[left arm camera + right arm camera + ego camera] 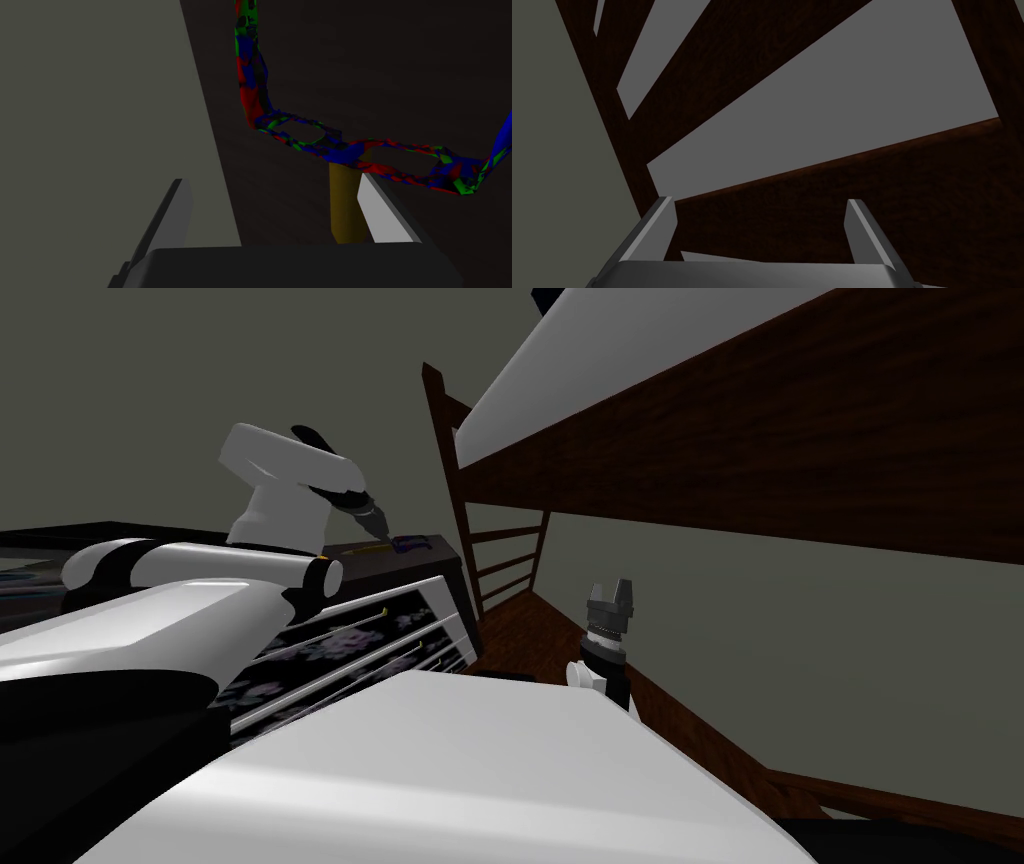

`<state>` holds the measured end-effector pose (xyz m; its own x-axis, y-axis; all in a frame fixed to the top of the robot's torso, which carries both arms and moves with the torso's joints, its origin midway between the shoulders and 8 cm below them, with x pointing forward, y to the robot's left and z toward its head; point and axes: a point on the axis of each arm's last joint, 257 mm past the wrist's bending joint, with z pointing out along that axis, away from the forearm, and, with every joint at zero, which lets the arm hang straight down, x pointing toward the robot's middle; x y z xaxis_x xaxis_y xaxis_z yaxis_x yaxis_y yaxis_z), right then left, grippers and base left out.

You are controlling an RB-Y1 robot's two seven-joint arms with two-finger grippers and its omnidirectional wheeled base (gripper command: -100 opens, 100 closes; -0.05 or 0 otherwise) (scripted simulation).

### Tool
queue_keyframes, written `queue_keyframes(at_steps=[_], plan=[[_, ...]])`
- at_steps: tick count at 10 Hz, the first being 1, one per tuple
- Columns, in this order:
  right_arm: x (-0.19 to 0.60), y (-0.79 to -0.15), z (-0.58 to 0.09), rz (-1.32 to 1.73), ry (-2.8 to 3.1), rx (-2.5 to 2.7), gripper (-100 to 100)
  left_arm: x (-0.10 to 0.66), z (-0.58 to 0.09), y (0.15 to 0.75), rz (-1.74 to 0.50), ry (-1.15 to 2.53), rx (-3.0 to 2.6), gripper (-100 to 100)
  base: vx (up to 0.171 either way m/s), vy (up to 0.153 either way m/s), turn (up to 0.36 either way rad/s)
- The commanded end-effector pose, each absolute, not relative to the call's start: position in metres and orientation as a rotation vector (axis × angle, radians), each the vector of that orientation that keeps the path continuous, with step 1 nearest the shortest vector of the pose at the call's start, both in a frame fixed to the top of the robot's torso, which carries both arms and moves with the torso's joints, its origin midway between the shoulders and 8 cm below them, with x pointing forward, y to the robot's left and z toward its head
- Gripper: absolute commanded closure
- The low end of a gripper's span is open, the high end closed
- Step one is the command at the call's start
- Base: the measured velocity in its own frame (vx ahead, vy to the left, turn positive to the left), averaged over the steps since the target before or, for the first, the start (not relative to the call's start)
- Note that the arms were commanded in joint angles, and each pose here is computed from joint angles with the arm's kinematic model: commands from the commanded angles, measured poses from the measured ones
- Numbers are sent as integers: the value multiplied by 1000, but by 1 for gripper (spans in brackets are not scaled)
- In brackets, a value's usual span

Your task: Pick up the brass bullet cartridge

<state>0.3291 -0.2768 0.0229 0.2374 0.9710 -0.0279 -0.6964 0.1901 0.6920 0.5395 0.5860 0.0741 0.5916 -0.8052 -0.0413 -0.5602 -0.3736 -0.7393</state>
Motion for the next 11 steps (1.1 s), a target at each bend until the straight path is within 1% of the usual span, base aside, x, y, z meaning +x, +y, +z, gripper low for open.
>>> queue_keyframes(at_steps=[1,11], plan=[[329,-277,23,1251,529,628,0,521,70,597,-402,1061,-2159,-100,35,38,-58],[329,-277,23,1251,529,628,0,436,38,604,-233,1049,-2519,-100,29,39,-29]])
